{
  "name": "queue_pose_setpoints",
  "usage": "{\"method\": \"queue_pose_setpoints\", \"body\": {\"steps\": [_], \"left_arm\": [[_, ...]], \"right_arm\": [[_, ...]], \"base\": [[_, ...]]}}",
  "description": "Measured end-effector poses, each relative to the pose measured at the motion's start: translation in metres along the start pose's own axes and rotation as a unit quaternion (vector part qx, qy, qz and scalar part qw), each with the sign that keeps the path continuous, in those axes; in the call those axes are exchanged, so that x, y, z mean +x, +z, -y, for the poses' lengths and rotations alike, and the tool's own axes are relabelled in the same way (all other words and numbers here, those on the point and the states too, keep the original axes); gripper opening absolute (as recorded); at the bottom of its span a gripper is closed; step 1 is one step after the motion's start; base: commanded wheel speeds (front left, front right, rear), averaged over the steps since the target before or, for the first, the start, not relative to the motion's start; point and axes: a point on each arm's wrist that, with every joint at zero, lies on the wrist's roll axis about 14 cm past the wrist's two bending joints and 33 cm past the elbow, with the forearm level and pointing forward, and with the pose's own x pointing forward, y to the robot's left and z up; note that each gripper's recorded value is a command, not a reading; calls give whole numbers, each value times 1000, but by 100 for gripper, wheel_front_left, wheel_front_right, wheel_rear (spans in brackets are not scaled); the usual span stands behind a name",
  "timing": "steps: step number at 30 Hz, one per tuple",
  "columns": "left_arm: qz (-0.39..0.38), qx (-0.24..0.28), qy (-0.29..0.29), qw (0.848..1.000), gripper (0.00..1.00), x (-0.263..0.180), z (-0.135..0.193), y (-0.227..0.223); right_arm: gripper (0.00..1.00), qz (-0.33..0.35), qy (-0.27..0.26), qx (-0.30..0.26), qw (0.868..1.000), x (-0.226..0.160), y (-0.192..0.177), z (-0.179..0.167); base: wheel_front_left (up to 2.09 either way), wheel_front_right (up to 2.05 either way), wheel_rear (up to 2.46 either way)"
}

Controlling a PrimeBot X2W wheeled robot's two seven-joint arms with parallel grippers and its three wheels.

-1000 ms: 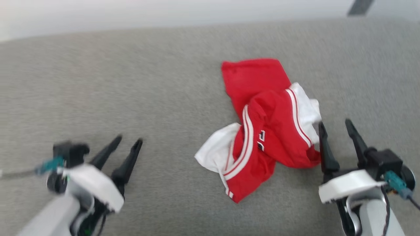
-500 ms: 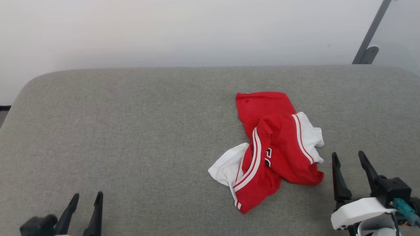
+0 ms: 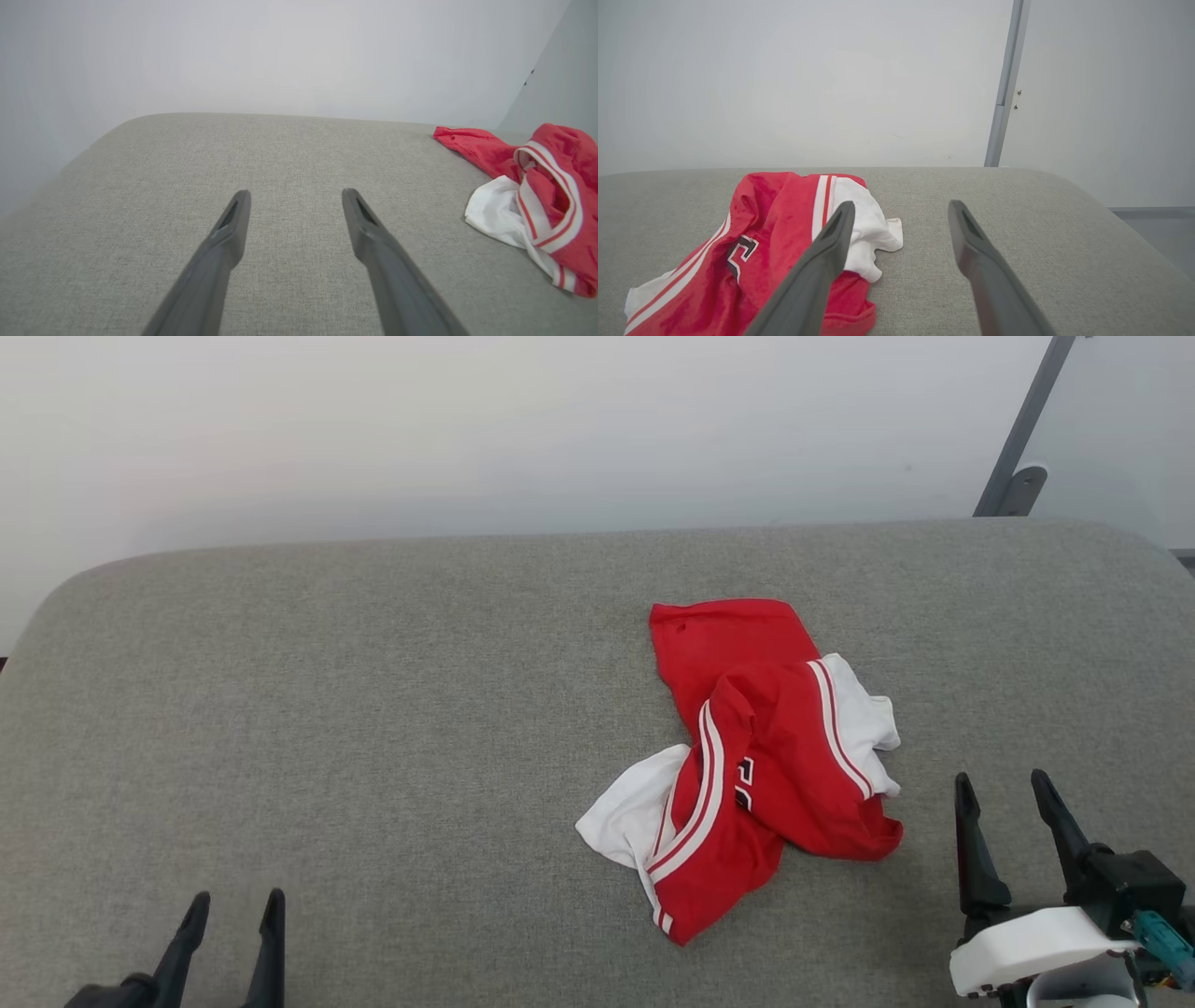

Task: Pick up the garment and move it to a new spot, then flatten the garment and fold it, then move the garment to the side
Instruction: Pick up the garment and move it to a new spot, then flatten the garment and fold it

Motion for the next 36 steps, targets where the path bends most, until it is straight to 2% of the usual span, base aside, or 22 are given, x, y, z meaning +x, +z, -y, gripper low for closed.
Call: {"method": "queue_pose_setpoints", "body": {"steps": [7,12,16,19,20,22,30,34,36], "left_arm": [[-7,-8,-2,1000,100,0,4,-5],[-14,-16,-6,1000,100,5,10,-10],[-19,-27,-12,999,100,14,16,-14],[-24,-36,-11,999,100,20,18,-18],[-24,-36,-11,999,100,20,18,-18],[-28,-46,-9,999,100,24,19,-21],[-50,-73,9,996,100,32,15,-37],[-57,-78,18,995,100,37,10,-42],[-61,-79,22,995,100,39,7,-44]], "right_arm": [[100,-16,5,-1,1000,0,-10,-3],[100,-77,16,-29,996,17,-32,8],[100,-155,31,-74,985,49,-43,21],[100,-215,44,-94,971,71,-53,24],[100,-215,44,-94,971,71,-53,24],[100,-261,58,-114,957,82,-63,24],[100,-408,103,-125,899,108,-104,8],[100,-442,127,-144,876,115,-122,-1],[100,-449,134,-136,873,121,-128,-7]], "base": [[0,0,0],[0,0,0],[0,0,0],[0,0,0],[0,0,0],[0,0,0],[0,0,0],[0,0,0],[0,0,0]]}}
